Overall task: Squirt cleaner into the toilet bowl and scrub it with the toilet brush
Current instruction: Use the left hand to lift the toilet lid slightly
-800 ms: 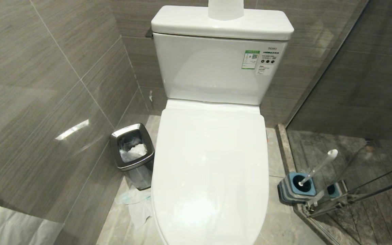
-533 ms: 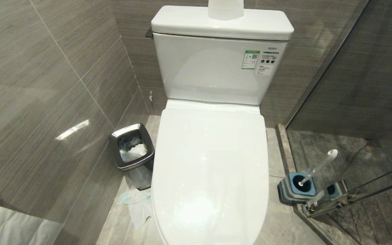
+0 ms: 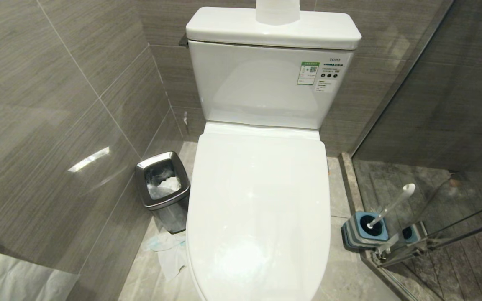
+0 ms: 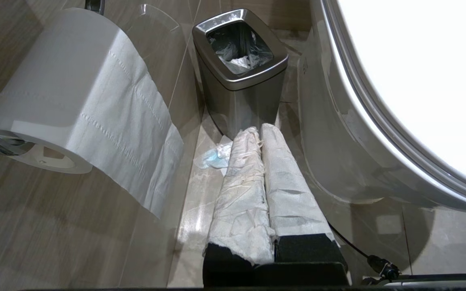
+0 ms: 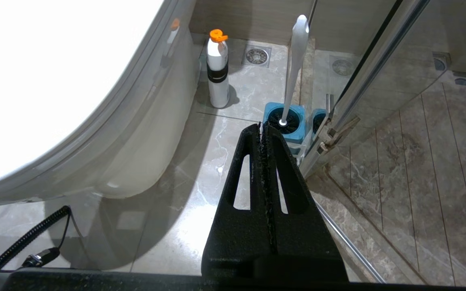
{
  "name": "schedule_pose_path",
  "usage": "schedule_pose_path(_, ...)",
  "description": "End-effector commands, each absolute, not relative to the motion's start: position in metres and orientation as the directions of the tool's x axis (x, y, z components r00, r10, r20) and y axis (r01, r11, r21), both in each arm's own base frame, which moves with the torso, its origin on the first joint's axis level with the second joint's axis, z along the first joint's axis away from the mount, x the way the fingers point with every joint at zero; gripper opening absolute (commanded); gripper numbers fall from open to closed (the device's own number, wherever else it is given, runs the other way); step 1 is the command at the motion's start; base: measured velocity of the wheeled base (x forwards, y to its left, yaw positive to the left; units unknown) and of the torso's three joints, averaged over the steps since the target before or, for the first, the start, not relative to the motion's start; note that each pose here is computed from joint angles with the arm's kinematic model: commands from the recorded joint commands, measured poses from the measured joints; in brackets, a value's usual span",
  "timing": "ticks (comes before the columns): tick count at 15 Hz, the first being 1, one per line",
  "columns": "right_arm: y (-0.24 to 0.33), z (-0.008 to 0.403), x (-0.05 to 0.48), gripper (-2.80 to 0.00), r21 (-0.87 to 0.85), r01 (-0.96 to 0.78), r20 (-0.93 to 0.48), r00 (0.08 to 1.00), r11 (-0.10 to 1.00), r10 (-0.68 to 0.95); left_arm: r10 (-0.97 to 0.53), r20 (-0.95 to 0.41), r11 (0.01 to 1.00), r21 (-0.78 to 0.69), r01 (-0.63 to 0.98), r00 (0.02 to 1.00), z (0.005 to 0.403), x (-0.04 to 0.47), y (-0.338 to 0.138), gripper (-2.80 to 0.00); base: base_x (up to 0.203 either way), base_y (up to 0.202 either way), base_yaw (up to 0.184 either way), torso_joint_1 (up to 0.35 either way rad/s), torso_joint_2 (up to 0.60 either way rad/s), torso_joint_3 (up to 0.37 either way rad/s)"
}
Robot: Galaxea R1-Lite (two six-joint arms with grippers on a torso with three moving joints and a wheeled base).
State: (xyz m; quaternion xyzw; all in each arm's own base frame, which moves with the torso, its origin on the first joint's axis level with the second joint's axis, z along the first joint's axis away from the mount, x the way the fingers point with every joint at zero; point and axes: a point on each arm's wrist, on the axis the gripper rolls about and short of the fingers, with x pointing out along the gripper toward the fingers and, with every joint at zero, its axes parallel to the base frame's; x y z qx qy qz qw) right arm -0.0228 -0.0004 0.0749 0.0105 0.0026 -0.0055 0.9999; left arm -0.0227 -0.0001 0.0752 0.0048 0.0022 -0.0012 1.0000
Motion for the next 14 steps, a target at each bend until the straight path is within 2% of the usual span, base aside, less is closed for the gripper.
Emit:
schedule_pose_path(1, -0.0004, 0.0744, -0.0227, -2.8, 0.021, 0.011, -0.008, 1.0, 1.0, -0.011, -0.003, -0.005, 1.0, 0.009, 0.003, 1.0, 0.0751, -0.0227, -0.0001, -2.8, 0.0, 0.0, 0.0, 0.0, 0.0, 0.0)
schedule_pose_path(14, -0.0004, 0.0744, -0.0227, -2.8, 0.021, 0.011, -0.008, 1.0, 1.0, -0.011, -0.003, -0.006, 1.0, 0.009, 0.003, 1.0, 0.0749, -0.0226, -0.0001, -2.8, 0.0, 0.0, 0.0, 0.0, 0.0, 0.0)
